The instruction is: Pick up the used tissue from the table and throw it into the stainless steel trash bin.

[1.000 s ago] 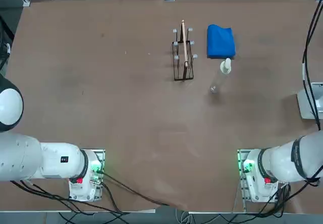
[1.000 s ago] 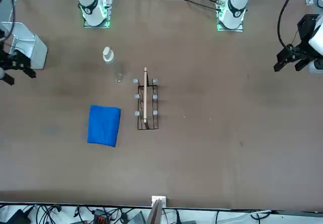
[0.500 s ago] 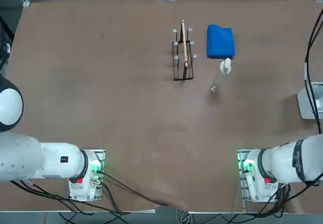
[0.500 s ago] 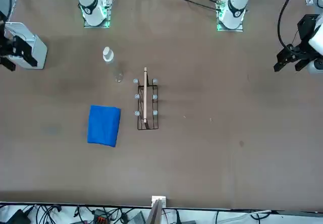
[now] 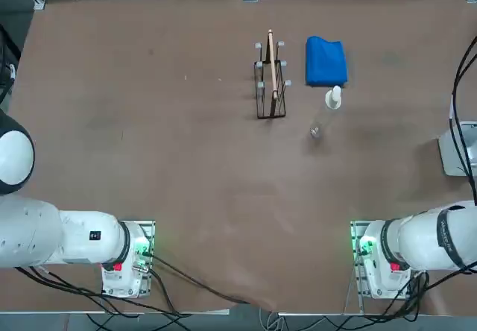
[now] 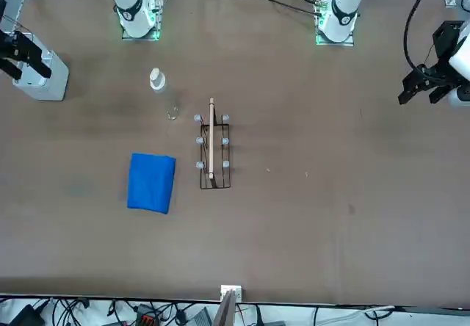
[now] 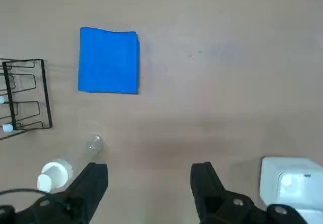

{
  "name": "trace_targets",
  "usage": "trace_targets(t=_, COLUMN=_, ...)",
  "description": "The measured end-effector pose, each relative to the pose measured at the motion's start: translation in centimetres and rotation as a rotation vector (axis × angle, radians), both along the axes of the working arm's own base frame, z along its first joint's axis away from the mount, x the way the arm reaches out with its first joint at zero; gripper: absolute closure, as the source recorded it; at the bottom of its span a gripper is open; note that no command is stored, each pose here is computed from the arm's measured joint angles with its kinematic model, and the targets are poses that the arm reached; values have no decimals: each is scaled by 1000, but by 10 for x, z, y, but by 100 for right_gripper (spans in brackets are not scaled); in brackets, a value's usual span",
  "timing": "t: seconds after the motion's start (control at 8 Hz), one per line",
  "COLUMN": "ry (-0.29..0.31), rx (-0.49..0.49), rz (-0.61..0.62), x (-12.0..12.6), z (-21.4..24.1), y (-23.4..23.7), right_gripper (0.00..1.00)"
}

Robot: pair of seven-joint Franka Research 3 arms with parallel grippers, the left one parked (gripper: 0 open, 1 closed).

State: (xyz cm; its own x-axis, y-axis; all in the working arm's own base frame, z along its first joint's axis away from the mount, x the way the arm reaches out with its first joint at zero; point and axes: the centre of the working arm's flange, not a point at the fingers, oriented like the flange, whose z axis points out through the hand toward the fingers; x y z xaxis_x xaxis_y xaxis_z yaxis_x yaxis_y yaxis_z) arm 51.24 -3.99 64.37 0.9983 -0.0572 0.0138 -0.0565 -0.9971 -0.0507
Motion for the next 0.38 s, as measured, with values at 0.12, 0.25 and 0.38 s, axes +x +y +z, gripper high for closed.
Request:
trace_targets(t=0.12, ry=2, rx=-2, rz=-27, x=0, z=0, y=2, right_gripper=0)
trace_targets(t=0.25, ry=2, rx=-2, rz=-34, x=0, z=0, y=3, right_gripper=0)
trace_targets(t=0.38, ry=2, rx=-3, rz=-33, x=0, z=0, y=5, right_gripper=0)
